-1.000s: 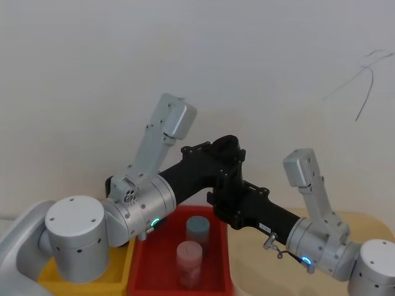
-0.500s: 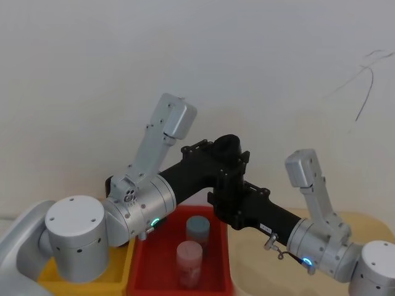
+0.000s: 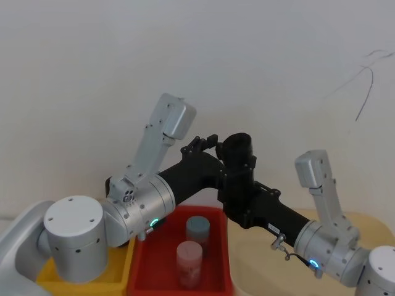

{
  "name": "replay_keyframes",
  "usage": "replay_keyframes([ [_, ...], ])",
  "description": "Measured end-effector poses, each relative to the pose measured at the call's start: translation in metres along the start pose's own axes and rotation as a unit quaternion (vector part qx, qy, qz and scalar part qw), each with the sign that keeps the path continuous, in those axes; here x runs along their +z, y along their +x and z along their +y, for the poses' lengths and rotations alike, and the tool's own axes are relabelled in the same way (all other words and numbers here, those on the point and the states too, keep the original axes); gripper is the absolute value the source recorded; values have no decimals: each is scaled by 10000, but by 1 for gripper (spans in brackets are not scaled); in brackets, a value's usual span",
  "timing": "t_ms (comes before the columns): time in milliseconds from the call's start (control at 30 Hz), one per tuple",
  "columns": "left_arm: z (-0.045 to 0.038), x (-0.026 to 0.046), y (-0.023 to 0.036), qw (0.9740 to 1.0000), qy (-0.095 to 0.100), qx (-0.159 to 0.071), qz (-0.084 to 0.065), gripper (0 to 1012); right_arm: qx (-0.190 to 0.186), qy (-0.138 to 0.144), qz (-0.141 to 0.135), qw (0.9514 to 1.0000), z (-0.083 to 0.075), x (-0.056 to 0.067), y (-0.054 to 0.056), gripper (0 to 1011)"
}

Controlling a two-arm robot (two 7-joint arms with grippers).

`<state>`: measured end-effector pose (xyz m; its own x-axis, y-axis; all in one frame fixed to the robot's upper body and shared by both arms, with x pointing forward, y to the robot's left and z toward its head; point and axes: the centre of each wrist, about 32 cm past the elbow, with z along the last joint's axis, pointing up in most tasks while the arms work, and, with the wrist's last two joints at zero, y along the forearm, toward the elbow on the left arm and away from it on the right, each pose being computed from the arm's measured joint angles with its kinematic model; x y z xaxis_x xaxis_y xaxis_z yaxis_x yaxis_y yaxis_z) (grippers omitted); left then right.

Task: Pick up the garbage bag with the one hand and transfer it to the other hand.

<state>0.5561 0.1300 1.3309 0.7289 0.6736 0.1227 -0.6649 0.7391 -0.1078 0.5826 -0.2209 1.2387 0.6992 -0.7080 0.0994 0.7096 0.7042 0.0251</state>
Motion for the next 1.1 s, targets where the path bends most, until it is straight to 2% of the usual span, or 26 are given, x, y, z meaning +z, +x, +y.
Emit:
replay_keyframes([
  [333,74,16,65,9996,-55,-268,101,1002,-530,-149,89,9984,-65,19,-20,566],
  [633,179,36,154,9988,-88,-449,188,1002,-1087,-294,172,9935,-109,50,-3,566],
  [800,226,42,186,9991,-94,-378,174,1002,-1344,-424,169,9899,-166,72,13,566],
  [1100,318,36,237,9999,-109,33,53,1002,-1634,-766,71,9836,-340,79,-7,566],
])
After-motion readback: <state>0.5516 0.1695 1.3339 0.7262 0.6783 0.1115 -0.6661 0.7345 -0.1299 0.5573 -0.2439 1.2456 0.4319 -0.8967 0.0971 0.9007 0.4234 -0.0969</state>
